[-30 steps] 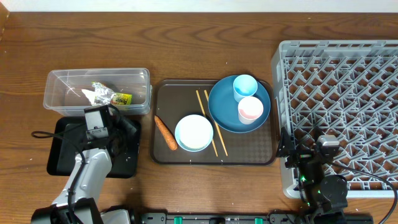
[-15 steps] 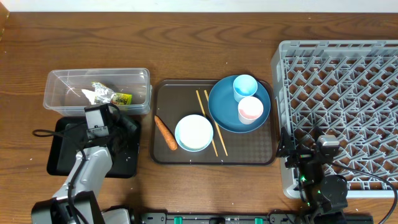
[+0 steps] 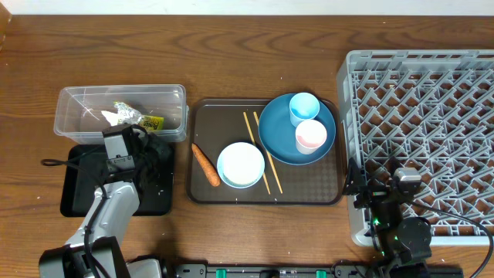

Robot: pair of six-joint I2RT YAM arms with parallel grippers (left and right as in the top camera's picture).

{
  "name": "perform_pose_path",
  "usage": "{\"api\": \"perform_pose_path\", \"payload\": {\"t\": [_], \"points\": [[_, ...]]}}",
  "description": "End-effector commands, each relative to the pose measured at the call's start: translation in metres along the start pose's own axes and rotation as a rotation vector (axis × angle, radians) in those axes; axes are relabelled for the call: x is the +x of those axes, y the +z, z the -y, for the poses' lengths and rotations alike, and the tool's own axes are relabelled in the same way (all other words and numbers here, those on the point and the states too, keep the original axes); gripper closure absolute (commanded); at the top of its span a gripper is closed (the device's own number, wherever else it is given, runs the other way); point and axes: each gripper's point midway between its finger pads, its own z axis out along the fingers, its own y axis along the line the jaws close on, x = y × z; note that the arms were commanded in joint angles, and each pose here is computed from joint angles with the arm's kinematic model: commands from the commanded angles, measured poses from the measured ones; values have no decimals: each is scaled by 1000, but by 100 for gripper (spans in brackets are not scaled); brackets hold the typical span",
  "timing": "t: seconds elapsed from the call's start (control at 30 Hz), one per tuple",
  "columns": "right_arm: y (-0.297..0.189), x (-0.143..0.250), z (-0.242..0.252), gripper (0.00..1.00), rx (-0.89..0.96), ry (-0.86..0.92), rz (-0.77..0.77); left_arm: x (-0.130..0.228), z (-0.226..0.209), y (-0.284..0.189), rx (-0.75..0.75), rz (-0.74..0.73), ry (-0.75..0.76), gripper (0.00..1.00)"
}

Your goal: Sort waste into correct bins and load items into the dishwasher rack

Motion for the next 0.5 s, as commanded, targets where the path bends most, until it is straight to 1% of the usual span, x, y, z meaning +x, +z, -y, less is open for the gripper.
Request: {"api": "perform_pose_path", "payload": {"t": [0.0,0.23,0.47], "points": [[0,1,1,1,3,-6,-4,1,2,-5,13,-4,1,94],[0,1,1,1,3,-6,-4,-6,22,-36,64,55,27,94],[0,1,1,1,3,-6,-4,0,20,-74,21,94,53,94]]}}
